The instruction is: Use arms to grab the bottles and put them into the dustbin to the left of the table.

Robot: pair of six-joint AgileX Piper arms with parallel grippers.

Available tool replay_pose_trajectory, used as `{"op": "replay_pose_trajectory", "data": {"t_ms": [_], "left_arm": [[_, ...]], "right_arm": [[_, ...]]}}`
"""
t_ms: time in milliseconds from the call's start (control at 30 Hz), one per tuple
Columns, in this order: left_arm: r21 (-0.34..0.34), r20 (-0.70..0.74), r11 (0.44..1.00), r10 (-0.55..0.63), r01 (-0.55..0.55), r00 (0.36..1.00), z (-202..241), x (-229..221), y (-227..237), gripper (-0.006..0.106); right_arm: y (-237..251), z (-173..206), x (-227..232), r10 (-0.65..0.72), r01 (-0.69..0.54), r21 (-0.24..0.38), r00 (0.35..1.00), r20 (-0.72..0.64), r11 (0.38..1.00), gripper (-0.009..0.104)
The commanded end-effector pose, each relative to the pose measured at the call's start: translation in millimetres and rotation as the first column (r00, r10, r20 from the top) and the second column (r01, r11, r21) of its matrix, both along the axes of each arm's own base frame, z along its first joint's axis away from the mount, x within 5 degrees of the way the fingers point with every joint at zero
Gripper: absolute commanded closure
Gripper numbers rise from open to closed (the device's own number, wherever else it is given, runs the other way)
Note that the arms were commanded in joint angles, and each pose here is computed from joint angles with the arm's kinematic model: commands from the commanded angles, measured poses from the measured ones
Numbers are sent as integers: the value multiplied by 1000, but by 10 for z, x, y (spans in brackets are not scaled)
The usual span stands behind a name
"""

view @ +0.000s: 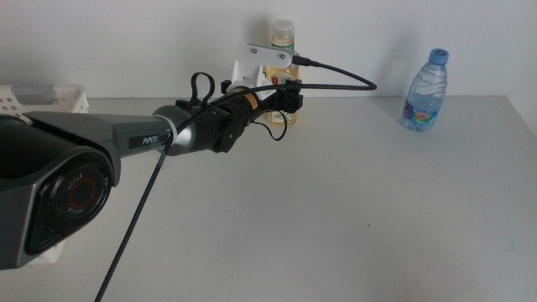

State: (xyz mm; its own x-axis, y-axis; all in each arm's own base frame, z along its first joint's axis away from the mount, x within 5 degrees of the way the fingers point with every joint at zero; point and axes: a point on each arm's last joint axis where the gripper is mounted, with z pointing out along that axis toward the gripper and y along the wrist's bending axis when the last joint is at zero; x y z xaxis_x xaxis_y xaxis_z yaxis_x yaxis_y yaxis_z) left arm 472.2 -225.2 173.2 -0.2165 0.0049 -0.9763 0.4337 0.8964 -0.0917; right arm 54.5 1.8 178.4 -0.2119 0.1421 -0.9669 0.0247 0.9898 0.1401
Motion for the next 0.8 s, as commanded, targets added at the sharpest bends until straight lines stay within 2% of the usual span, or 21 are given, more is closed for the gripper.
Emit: {"op": "replay_pose_trajectory", "data": {"t_ms": [0,67,267,433,567,767], "left_arm": [[-115,164,993,6,13,987,553,-8,-8,10],[-115,162,993,-1,20,987,548,-10,-14,10],[-34,146,999,-34,39,989,491,2,18,10],[-22,140,998,-56,59,989,482,-6,6,10],[15,151,997,-71,69,986,471,9,46,10],[-16,133,999,-48,51,990,467,55,152,10]], "right_arm": [[-13,105,-5,-12,15,-22,995,100,1000,27],[-13,105,-5,-12,15,-22,995,100,1000,27],[-13,105,-5,-12,15,-22,995,100,1000,27],[-13,105,-5,-12,15,-22,995,100,1000,27],[-13,105,-5,-12,15,-22,995,100,1000,27],[-13,105,-5,-12,15,-22,995,100,1000,27]]}}
